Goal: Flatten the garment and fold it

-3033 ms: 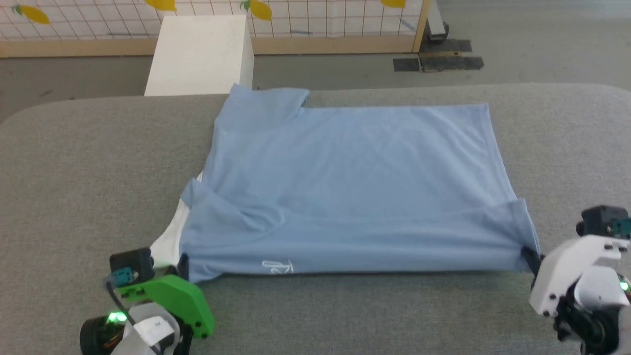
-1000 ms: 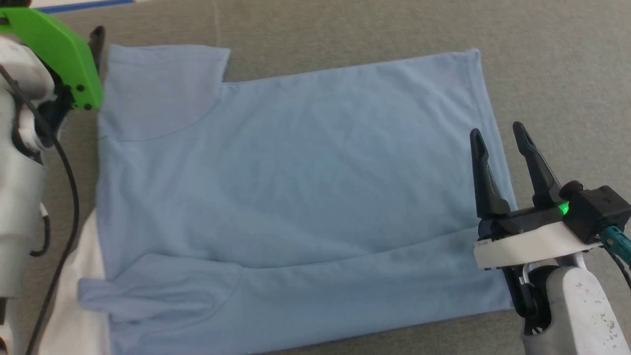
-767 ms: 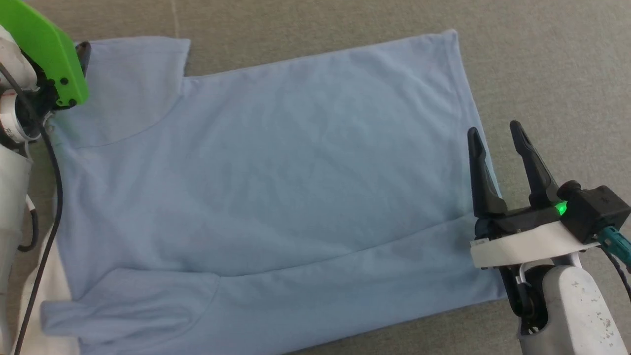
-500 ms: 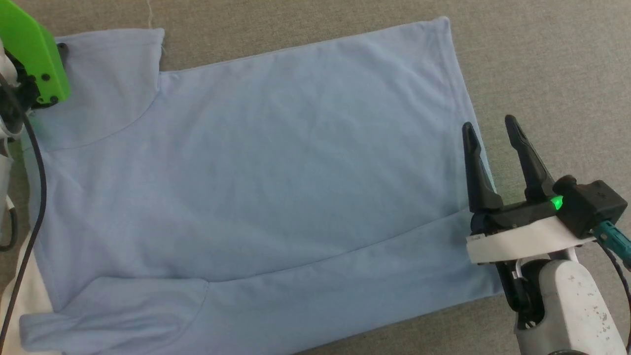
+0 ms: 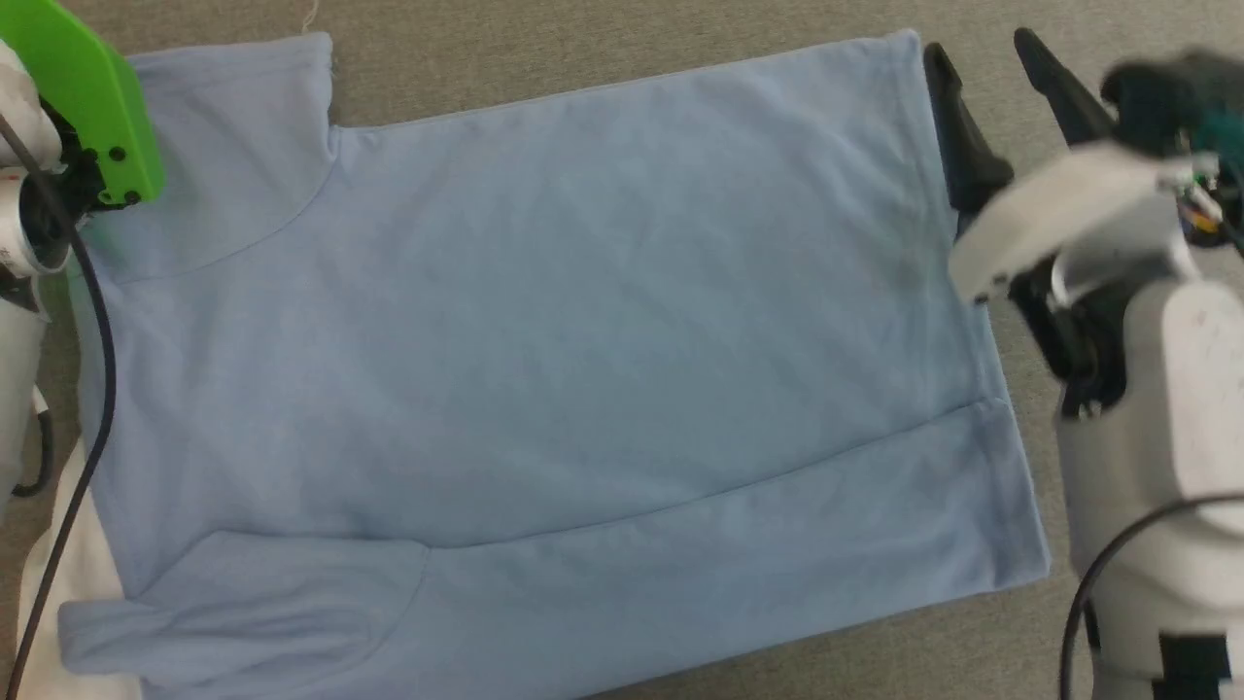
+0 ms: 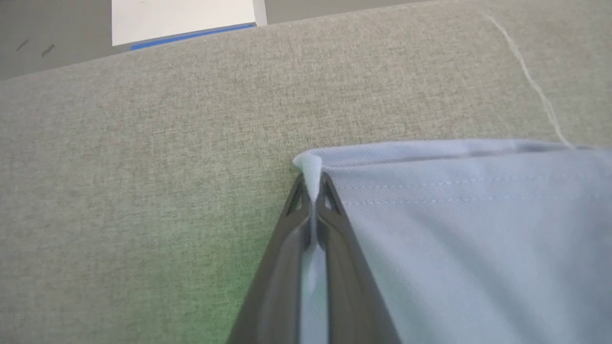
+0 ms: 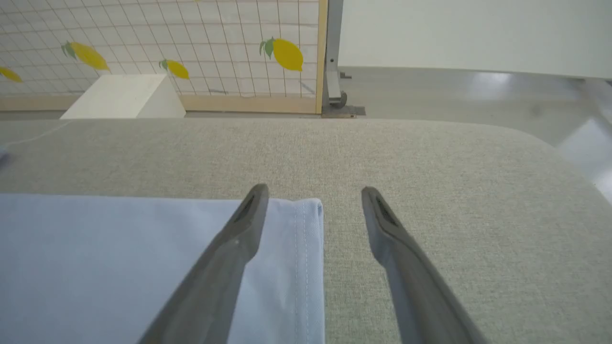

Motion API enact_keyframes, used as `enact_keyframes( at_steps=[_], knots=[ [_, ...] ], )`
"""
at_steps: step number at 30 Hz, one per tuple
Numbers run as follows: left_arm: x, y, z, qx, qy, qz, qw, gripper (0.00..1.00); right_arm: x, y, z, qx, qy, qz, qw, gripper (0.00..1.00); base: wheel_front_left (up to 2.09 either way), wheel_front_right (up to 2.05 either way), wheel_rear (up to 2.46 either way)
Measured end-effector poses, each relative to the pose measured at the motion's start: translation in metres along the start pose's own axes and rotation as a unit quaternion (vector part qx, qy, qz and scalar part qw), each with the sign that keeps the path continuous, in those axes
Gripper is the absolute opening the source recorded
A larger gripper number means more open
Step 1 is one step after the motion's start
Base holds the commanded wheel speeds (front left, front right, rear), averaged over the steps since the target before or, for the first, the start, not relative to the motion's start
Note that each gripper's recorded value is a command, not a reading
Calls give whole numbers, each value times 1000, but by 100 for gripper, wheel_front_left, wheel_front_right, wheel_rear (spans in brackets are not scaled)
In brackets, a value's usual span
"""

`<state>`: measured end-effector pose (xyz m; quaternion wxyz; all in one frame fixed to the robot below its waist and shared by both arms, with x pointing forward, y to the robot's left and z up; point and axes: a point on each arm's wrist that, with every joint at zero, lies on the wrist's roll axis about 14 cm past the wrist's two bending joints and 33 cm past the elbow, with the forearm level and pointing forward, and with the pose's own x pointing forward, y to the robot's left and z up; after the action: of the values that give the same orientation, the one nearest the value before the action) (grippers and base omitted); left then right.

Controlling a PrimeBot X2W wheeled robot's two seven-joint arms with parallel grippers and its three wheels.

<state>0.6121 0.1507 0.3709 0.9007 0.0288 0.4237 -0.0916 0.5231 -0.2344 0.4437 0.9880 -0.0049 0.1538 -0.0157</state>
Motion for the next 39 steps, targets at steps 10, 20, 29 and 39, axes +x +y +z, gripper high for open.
enact_keyframes(
  at_steps=[10,20,29,39],
  knots=[
    [1,2,-3,10,-18,-13,1000,0,41,4,-49,-4,259,-1,966,100,0,0,0],
    [0,5,2,4,-55,-22,998,0,48,12,-57,-3,327,5,945,0,0,0,0],
    [-47,3,22,-16,-219,-34,975,0,32,24,-25,13,197,24,980,0,0,0,0],
    [-136,-21,-25,-80,-295,-68,950,0,-35,21,-6,42,85,29,995,0,0,0,0]
  ],
)
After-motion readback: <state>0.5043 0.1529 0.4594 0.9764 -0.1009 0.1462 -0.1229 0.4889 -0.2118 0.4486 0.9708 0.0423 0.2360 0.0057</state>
